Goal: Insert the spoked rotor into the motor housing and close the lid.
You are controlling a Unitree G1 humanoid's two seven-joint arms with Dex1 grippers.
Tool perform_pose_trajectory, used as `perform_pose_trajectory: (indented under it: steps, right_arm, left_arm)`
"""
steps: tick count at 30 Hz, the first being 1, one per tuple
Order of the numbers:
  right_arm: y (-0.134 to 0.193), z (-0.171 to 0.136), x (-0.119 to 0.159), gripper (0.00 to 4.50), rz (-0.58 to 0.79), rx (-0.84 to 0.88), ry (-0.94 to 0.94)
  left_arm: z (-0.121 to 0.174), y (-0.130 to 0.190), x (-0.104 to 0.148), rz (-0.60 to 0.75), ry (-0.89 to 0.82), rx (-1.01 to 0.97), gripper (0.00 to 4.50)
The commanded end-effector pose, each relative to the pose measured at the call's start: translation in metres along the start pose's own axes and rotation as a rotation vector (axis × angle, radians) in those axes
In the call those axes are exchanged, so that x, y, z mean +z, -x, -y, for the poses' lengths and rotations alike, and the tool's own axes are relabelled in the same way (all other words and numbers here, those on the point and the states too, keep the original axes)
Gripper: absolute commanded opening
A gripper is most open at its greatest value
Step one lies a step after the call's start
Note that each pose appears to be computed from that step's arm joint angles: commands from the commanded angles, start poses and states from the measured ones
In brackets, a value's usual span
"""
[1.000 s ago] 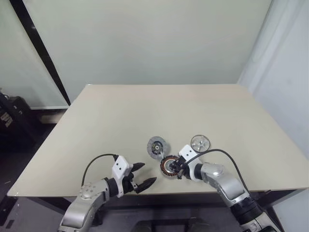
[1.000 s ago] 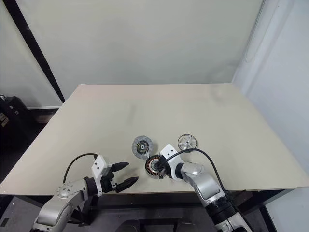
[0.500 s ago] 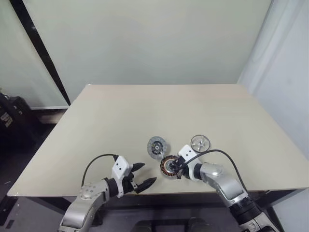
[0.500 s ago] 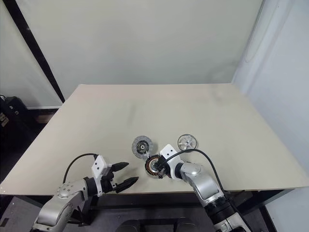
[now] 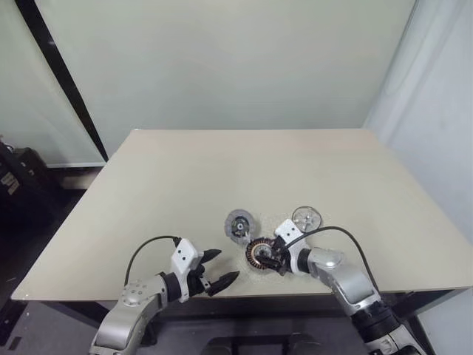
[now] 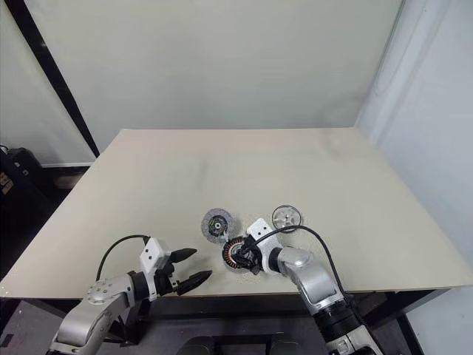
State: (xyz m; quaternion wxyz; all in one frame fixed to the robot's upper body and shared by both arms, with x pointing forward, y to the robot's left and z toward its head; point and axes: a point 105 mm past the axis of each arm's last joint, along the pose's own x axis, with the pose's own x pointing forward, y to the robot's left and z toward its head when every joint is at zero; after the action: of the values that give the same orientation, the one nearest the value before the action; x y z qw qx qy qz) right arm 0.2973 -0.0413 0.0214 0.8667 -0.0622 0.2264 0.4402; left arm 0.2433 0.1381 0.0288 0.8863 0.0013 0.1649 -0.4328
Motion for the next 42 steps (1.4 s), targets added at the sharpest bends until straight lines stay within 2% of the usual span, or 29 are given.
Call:
perform_pose_trajectory:
  steps: [1,3,11,15,20,23,26,34,37,42]
  right_arm:
    - [0.008,0.000,0.026,3.27,0.077,0.006,0.025]
    - [0.007,0.001,0.022,2.83,0.059,-0.005,0.046]
    - [-0.008,-0.001,-0.013,0.01,-0.047,-0.002,0.051]
    - [-0.011,0.000,-0.020,0.01,-0.060,-0.007,0.047]
    - [0.000,0.004,0.017,0.01,0.077,-0.019,0.008]
    - [0.013,0.014,0.044,0.61,0.170,-0.059,-0.011]
    - [0.025,0.030,0.057,1.60,0.216,-0.133,-0.043]
    - [0.055,0.091,0.049,4.42,0.219,-0.424,-0.145]
    - [0.065,0.113,0.042,4.47,0.219,-0.534,-0.198]
    - [0.066,0.133,0.029,4.47,0.210,-0.606,-0.314]
  left_arm:
    - [0.002,-0.001,0.012,0.028,-0.045,-0.013,4.50]
    - [0.002,-0.002,0.012,0.029,-0.047,-0.014,4.50]
    - [0.000,-0.003,0.013,0.034,-0.052,-0.011,4.50]
    - [-0.001,-0.002,0.013,0.037,-0.055,-0.006,4.50]
    - [-0.001,-0.001,0.013,0.038,-0.056,-0.004,4.50]
    - [0.000,-0.002,0.013,0.039,-0.056,-0.006,4.50]
    - [-0.001,-0.004,0.013,0.042,-0.056,-0.008,4.50]
    - [-0.001,-0.007,0.016,0.052,-0.062,-0.013,4.50]
    - [-0.002,-0.008,0.017,0.054,-0.065,-0.014,4.50]
    - [-0.004,-0.009,0.018,0.060,-0.070,-0.014,4.50]
